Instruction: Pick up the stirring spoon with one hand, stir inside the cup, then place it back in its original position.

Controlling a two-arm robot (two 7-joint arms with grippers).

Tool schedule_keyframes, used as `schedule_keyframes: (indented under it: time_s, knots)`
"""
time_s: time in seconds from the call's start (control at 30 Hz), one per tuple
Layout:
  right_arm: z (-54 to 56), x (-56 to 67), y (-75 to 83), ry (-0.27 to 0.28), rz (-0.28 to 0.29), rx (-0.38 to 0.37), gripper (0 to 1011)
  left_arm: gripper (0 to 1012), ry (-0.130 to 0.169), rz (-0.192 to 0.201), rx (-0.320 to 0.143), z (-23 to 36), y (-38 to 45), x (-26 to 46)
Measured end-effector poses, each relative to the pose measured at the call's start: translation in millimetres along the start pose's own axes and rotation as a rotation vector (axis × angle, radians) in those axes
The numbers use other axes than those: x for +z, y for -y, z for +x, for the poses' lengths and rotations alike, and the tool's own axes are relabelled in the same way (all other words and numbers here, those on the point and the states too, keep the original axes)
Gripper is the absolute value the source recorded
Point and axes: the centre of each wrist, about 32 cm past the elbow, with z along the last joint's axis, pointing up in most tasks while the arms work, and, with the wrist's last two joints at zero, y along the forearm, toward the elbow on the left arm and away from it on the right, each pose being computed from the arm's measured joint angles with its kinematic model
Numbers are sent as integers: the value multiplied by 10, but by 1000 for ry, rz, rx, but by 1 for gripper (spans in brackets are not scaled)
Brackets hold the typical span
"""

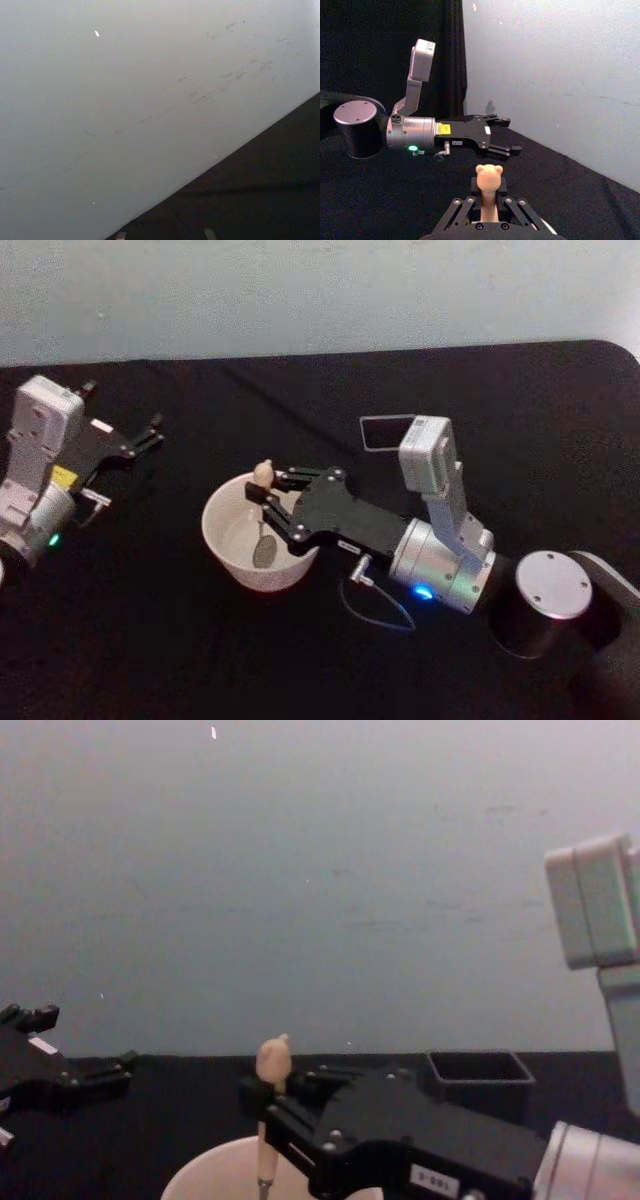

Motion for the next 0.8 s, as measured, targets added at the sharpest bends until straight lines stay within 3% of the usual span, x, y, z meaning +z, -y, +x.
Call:
schedule_keyframes:
  time_s: [0.47,0.8]
  knots:
    - [98,-33,-182,20,0,-26,166,1001,0,0,0,0,0,0]
    - [201,-19,-201,31,7,-70,166,1001,0,0,0,0,0,0]
